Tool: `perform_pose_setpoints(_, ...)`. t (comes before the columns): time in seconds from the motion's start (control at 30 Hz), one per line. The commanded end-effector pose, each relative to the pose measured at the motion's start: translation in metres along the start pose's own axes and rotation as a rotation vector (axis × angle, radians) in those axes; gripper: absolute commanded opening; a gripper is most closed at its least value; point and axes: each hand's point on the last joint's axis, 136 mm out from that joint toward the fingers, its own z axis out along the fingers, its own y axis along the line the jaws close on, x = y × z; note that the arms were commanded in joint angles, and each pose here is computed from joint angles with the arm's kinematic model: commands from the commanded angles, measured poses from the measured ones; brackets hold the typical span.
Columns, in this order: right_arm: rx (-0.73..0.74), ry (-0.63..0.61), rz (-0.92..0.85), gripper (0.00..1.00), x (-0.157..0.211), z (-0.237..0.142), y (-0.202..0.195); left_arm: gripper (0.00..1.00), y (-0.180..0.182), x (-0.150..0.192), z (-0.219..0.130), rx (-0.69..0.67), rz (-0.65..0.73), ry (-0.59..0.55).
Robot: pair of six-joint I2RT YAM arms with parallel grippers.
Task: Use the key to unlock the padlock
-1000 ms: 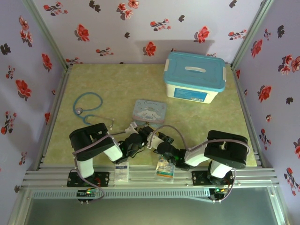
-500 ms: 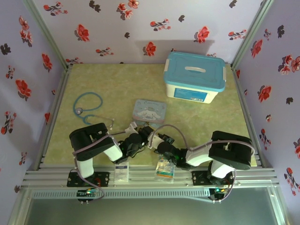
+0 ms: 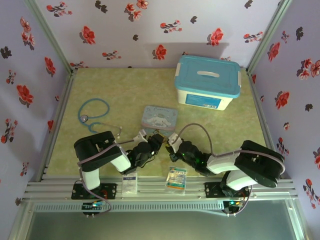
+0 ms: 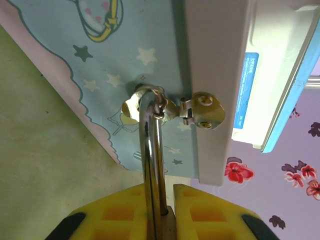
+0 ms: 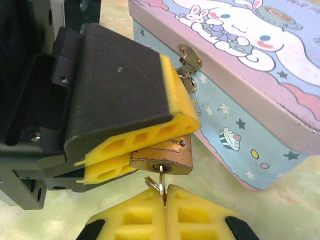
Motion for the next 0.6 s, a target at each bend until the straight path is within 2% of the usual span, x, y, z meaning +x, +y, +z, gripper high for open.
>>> perform_pose_setpoints(0.0, -0.074, -0.042, 0.164, 0.0, -0.015, -0.003, -0.001, 0.0, -0.02, 0.015, 0.0, 0.059, -0.017, 0.062)
perform_pose_setpoints(0.13, -0.139, -0.042, 0.316, 0.0, -0.015, -0.001, -0.006, 0.0, -0.019, 0.016, -0.003, 0.057, -0.001, 0.073)
perform_pose_setpoints(0.3, -0.174, -0.049, 0.396, 0.0, -0.015, 0.0, -0.006, 0.09, -0.014, 0.014, -0.006, 0.044, 0.019, 0.074)
perform_pose_setpoints(0.4, -0.208, -0.057, 0.484, 0.0, -0.014, 0.001, -0.01, 0.18, -0.005, 0.014, -0.006, 0.021, 0.033, 0.081)
perform_pose_setpoints(0.5, -0.203, -0.034, 0.487, 0.0, -0.007, 0.004, -0.01, 0.19, 0.002, 0.013, -0.006, 0.003, 0.05, 0.084)
perform_pose_setpoints(0.57, -0.201, -0.021, 0.492, 0.0, -0.002, 0.006, -0.01, 0.26, 0.002, 0.013, -0.006, 0.001, 0.067, 0.088)
